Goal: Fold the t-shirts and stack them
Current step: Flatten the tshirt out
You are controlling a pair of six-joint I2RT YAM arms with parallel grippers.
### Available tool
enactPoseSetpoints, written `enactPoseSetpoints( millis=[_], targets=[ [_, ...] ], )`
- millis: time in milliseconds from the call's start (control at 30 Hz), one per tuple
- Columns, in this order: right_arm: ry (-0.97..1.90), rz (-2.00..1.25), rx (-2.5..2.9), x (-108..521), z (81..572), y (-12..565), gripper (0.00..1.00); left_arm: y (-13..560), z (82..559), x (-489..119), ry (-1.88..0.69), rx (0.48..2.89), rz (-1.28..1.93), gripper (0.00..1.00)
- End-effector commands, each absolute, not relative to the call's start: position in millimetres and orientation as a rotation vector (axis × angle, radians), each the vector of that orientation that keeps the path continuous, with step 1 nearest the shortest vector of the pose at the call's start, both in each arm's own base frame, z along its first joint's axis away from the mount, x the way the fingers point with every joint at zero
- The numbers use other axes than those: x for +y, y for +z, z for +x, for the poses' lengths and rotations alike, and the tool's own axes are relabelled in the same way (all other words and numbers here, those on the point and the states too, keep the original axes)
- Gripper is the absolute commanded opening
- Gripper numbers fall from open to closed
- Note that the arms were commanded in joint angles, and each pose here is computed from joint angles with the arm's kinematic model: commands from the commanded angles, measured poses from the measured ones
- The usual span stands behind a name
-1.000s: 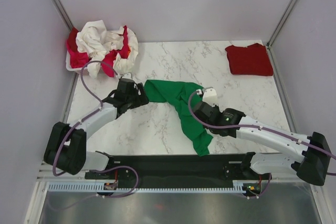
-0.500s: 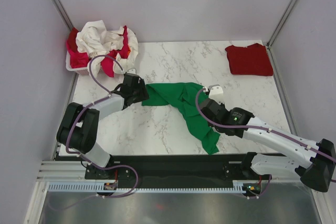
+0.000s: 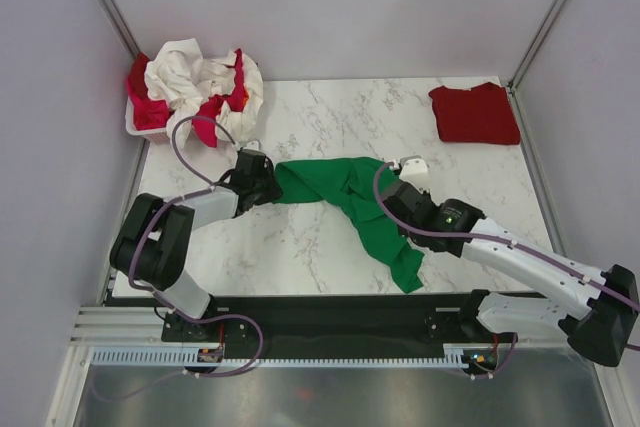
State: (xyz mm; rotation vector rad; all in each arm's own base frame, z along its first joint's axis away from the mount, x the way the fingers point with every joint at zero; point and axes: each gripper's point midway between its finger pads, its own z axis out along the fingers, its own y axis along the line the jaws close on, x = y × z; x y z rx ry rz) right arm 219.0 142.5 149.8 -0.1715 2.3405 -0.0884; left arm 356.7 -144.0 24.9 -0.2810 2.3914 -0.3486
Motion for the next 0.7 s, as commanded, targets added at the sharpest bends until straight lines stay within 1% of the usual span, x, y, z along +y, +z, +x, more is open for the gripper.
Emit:
enactPoseSetpoints(
  millis=[0, 33, 67, 167, 233, 300, 333, 400, 433, 467, 500, 533, 567, 633, 667],
  targets=[
    [-0.073, -0.169, 2.321, 147, 227, 161, 0.0, 8, 337, -150, -0.386, 2.455, -0.276, 0.22],
    [-0.075, -0.168, 2.32, 148, 228, 161, 0.0, 6, 337, -152, -0.393, 2.461, -0.269, 0.11],
    [-0.078, -0.167, 2.321, 147, 229, 161, 0.0, 4, 335, -154, -0.406, 2.472, -0.264, 0.02],
    [-0.083, -0.158, 2.314, 146, 232, 163, 0.0, 12, 337, -157, -0.421, 2.454, -0.246, 0.02],
    [-0.095, -0.126, 2.302, 141, 238, 167, 0.0, 40, 346, -161, -0.458, 2.377, -0.238, 0.02],
    [-0.083, -0.095, 2.278, 138, 246, 180, 0.0, 59, 343, -157, -0.436, 2.371, -0.174, 0.02],
    [-0.077, -0.058, 2.259, 133, 252, 190, 0.0, 88, 344, -157, -0.448, 2.321, -0.149, 0.02],
    [-0.025, -0.023, 2.192, 134, 263, 224, 0.0, 123, 342, -154, -0.439, 2.253, -0.079, 0.02],
    [-0.016, 0.002, 2.161, 130, 267, 239, 0.0, 161, 339, -151, -0.447, 2.175, -0.06, 0.02],
    [0.018, 0.041, 2.087, 128, 271, 273, 0.0, 179, 337, -149, -0.442, 2.134, -0.042, 0.02],
    [0.021, 0.059, 2.051, 123, 274, 290, 0.0, 196, 333, -150, -0.444, 2.095, -0.001, 0.02],
    [0.008, 0.059, 2.019, 118, 273, 305, 0.0, 226, 330, -151, -0.462, 2.026, 0.02, 0.02],
    [0.044, 0.092, 1.952, 113, 272, 337, 0.0, 251, 318, -148, -0.476, 1.974, 0.044, 0.02],
    [0.029, 0.132, 1.877, 95, 265, 370, 0.0, 296, 306, -146, -0.47, 1.876, 0.119, 0.02],
    [0.056, 0.161, 1.825, 88, 261, 394, 0.0, 313, 292, -139, -0.459, 1.84, 0.139, 0.02]
  ],
)
